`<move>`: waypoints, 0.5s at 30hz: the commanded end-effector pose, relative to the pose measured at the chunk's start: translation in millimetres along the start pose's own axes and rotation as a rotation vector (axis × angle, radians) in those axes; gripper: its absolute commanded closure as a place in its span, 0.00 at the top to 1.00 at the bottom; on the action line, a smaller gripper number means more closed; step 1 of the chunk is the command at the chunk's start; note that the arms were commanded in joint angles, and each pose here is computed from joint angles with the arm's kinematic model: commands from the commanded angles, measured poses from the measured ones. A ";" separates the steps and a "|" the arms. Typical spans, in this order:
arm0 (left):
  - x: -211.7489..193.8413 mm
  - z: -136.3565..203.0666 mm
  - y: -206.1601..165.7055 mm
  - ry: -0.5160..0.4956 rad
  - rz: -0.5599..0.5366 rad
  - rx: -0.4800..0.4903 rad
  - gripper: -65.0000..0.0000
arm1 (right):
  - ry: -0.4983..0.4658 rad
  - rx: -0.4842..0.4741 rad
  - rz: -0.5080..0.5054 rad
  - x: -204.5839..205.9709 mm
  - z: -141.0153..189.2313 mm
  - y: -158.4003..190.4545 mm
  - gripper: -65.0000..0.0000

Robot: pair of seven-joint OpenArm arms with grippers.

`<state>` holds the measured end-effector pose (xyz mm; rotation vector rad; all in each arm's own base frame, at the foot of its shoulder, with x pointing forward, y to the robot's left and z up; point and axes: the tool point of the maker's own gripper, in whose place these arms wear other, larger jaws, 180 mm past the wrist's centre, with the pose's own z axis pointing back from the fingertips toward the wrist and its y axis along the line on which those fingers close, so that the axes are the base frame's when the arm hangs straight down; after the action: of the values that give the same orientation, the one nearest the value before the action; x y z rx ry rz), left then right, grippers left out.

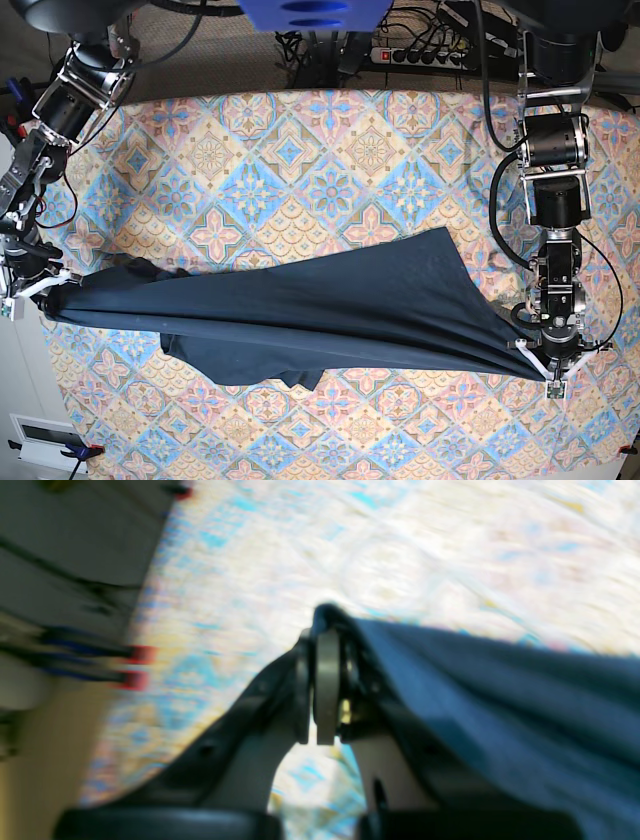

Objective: Layout the t-shirt on the table in an organized manner, then fold the t-shirt properly
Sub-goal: 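Drag the shirt edge with the left gripper away from the right gripper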

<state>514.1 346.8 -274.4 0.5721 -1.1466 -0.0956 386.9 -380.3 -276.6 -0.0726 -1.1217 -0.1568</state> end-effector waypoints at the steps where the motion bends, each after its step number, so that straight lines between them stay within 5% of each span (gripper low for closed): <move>1: 38.6 -1.1 27.7 -0.102 -0.023 0.092 0.10 | -0.081 -0.032 0.022 30.9 5.7 -11.7 0.02; 7: 35.9 9.3 46.8 -0.127 -0.084 0.292 0.44 | -0.032 -0.031 0.020 22.2 5.2 -11.7 0.02; 15: -28.7 22.6 53.1 -0.040 -0.155 0.323 0.46 | -0.003 0.029 0.077 17.6 -4.9 15.1 0.02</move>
<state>462.6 377.0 -306.1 0.8714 -1.0884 -0.0733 392.9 -357.6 -290.6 -0.0564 -1.0455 -0.0798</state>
